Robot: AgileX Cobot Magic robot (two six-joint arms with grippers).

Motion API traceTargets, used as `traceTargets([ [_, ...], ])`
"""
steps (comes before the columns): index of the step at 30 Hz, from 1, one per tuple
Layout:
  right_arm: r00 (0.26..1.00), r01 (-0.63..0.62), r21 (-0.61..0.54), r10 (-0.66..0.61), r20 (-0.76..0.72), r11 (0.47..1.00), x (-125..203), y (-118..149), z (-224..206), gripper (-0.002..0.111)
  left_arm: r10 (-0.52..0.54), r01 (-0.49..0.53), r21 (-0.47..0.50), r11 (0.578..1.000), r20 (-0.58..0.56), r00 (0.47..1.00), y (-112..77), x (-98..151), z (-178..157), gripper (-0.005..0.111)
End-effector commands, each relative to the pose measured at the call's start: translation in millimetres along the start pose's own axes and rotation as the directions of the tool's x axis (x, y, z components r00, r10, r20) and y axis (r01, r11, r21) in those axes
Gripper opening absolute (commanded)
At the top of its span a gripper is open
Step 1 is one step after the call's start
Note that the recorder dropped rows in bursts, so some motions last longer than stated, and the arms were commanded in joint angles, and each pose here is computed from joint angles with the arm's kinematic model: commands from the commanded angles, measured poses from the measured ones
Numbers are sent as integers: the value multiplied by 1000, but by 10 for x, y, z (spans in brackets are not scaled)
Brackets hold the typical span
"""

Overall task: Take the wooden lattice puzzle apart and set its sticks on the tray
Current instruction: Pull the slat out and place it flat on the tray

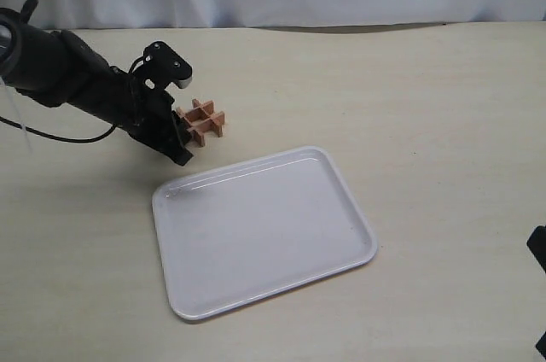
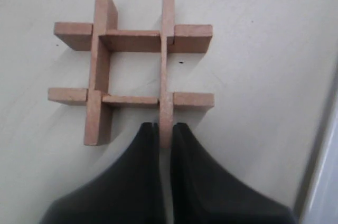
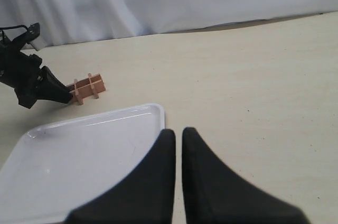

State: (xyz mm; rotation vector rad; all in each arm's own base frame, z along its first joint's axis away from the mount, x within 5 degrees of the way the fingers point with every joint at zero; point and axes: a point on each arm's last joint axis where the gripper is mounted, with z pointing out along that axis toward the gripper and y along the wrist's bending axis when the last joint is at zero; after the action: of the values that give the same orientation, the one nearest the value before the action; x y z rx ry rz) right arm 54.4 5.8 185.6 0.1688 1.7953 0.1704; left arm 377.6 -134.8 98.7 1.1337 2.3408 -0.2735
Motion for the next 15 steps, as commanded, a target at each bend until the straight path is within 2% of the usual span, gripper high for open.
traceTargets([
  [1, 1000, 14, 2, -14, -1, 1000, 12, -4, 1, 4, -21, 20, 27, 999, 34, 999, -26, -84, -94, 0],
  [5, 1000, 14, 2, -14, -1, 1000, 12, -4, 1, 4, -32, 30, 21, 999, 96, 995, -41, -239, -346, 0],
  [8, 1000, 14, 2, -14, -1, 1000, 12, -4, 1, 4, -51, 44, 58, 997, 124, 991, -102, -349, -591, 0],
  [10, 1000, 14, 2, -14, -1, 1000, 12, -4, 1, 4, -71, 53, 130, 990, 137, 988, -197, -421, -794, 0],
  [11, 1000, 14, 2, -14, -1, 1000, 12, -4, 1, 4, -44, 13, 227, 974, 131, 990, -351, -465, -898, 0],
  [12, 1000, 14, 2, -14, -1, 1000, 12, -4, 1, 4, -18, -18, 285, 958, 127, 992, -486, -505, -927, 0],
  [13, 1000, 14, 2, -14, -1, 1000, 12, -4, 1, 4, 7, -46, 315, 948, 123, 992, -607, -543, -906, 0],
  [15, 1000, 14, 2, -14, -1, 1000, 12, -4, 1, 4, 126, -157, 333, 930, 111, 986, -848, -589, -784, 0],
])
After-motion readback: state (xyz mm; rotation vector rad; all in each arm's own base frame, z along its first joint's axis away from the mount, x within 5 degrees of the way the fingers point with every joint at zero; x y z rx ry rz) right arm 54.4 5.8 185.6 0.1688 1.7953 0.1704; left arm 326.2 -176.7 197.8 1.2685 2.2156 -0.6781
